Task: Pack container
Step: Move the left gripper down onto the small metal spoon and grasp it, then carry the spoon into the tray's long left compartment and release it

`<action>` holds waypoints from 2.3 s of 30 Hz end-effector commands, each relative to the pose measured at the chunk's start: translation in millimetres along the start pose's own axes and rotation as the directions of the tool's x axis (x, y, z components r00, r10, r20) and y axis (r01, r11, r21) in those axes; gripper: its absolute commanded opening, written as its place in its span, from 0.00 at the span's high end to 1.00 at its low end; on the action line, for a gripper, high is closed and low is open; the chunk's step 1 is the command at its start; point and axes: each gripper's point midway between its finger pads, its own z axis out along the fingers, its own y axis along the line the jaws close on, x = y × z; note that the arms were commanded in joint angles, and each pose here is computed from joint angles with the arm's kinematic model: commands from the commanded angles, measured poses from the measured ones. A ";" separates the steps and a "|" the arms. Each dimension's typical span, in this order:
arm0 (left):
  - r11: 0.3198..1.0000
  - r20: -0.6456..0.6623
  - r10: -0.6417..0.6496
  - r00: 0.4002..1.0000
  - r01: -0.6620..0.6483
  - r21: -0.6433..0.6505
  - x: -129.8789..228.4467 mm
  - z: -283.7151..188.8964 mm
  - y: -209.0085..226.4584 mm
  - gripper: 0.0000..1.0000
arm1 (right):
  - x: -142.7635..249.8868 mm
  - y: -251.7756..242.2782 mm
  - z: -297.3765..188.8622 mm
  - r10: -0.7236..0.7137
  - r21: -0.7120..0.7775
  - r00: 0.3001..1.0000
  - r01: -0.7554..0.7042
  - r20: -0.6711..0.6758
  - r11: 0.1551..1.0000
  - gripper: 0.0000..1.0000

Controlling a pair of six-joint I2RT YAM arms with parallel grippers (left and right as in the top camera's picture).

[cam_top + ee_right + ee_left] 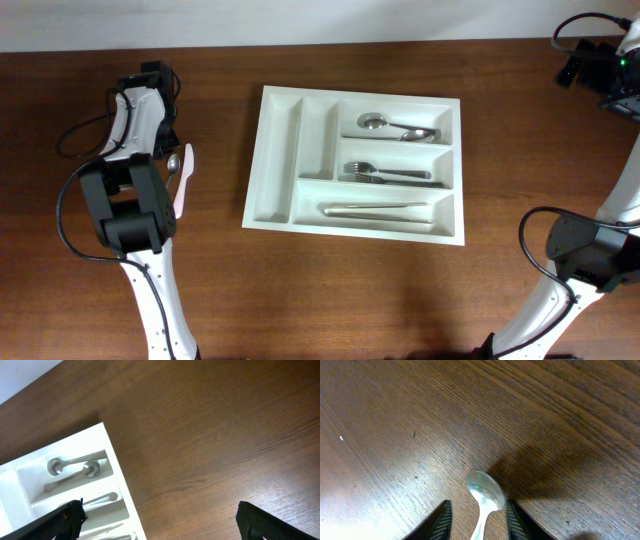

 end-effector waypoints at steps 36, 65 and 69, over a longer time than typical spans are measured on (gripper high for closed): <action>0.997 -0.092 0.041 0.995 -0.047 -0.062 23.2 50.5 -13.6 0.98 | 3.9 0.1 4.5 0.009 -0.006 1.000 -0.009 -0.025 1.000 0.01; 0.997 0.301 0.045 0.952 -0.062 0.047 -40.1 -167.2 6.6 0.98 | 3.1 0.2 4.5 0.009 -0.006 1.000 -0.009 -0.022 1.000 0.01; 0.986 0.402 0.067 0.913 -0.121 0.111 -27.5 -221.3 -23.9 0.98 | 3.1 0.2 4.5 0.009 -0.006 1.000 -0.009 -0.022 1.000 0.01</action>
